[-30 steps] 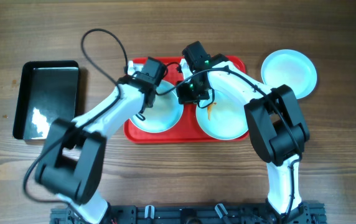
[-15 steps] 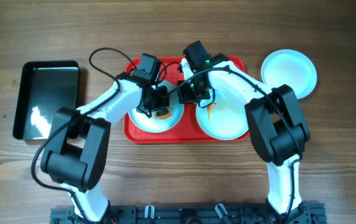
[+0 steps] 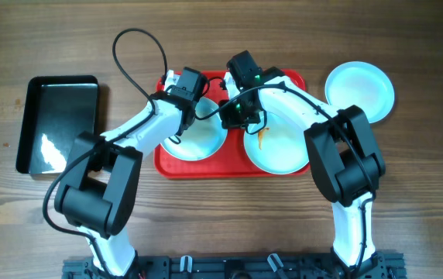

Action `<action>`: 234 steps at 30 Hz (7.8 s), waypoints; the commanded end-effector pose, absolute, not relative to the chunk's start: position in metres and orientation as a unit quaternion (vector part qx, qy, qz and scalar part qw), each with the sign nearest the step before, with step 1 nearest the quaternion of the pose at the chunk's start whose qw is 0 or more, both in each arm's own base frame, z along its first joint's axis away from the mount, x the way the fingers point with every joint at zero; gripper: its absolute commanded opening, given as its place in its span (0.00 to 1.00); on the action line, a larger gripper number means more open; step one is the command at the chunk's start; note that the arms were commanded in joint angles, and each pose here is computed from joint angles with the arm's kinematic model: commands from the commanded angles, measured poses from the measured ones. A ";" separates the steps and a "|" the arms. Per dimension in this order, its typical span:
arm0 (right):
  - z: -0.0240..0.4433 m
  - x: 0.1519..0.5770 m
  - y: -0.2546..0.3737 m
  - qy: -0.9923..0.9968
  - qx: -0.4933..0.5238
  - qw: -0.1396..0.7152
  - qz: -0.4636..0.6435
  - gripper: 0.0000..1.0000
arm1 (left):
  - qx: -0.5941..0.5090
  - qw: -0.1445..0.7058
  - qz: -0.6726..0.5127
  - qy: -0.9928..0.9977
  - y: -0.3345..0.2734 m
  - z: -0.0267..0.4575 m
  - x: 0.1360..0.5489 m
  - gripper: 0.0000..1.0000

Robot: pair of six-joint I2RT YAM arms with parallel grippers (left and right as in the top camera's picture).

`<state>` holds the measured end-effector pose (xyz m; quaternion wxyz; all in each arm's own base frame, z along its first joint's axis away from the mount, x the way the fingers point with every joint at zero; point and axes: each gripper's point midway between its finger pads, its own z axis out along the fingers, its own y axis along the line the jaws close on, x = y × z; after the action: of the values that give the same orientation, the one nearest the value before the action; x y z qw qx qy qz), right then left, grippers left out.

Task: Clean dirty plates on tray and stack at the side
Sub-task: 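Scrub the plate with the left-held sponge while the right gripper holds its rim, then lift the scrubbed plate with the right gripper and stack it on the right plate, then move the right gripper back to the last plate and grip its rim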

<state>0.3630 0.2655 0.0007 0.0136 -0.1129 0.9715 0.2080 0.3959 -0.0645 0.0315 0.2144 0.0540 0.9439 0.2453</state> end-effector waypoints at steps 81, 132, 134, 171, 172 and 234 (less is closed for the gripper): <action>-0.023 0.355 0.243 0.982 -0.103 -0.007 0.160 0.04 | -0.017 0.290 0.364 0.885 -0.006 0.048 0.419 0.04; -0.024 0.356 0.242 0.982 -0.102 -0.003 0.156 0.04 | -0.064 0.230 -0.105 0.965 -0.136 0.053 0.378 0.04; -0.023 0.357 0.243 0.982 -0.102 -0.002 0.157 0.04 | -0.064 0.231 -0.106 0.965 -0.135 0.061 0.374 0.04; 0.341 0.409 0.180 0.782 -0.228 0.424 -0.395 0.04 | -0.096 0.153 -0.098 0.979 -0.116 0.074 0.322 0.04; 0.341 0.409 0.180 0.782 -0.227 0.425 -0.395 0.04 | -0.096 0.153 -0.099 0.979 -0.116 0.074 0.322 0.04; 0.031 0.263 0.055 0.969 0.232 -0.060 0.066 0.33 | -0.096 0.153 -0.099 0.979 -0.116 0.074 0.323 0.05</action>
<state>0.2633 0.0559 0.0319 -0.0670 0.2141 0.9720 0.0703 0.3229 -0.1163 0.0780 0.1580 -0.0877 0.9788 -0.0968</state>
